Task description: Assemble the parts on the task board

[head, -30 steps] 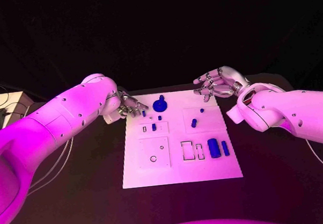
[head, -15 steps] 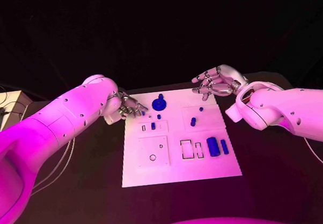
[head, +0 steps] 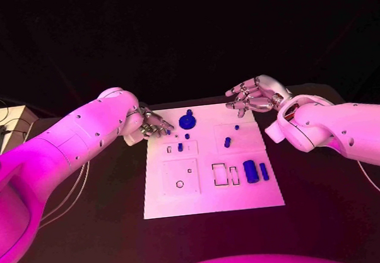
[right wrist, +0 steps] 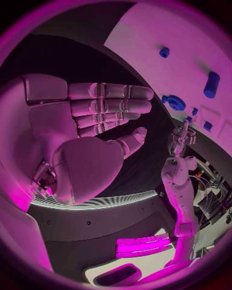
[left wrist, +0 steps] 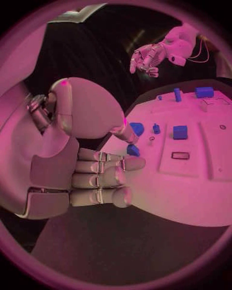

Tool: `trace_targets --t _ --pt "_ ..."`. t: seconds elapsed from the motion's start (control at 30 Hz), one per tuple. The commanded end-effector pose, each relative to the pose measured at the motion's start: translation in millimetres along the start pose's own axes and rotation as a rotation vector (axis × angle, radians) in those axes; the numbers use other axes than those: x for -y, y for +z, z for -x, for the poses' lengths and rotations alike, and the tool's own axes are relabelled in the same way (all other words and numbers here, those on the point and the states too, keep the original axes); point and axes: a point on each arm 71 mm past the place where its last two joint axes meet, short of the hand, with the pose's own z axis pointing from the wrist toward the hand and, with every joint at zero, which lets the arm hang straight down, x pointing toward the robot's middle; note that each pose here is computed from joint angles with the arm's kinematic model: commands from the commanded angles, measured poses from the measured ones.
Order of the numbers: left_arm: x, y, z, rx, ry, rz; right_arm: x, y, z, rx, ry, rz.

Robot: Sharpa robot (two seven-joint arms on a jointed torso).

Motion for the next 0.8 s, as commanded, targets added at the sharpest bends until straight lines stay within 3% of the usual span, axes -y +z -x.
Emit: trace_targets --t 0.03,0.8 --pt "3.6 0.1 -1.6 -0.004 -0.017 -0.028 -1.4 0.4 -0.5 -0.004 -0.002 0.011" --pt "5.9 -0.3 -3.3 -0.026 -0.042 -0.058 -0.7 1.1 -1.3 -0.014 -0.001 0.005"
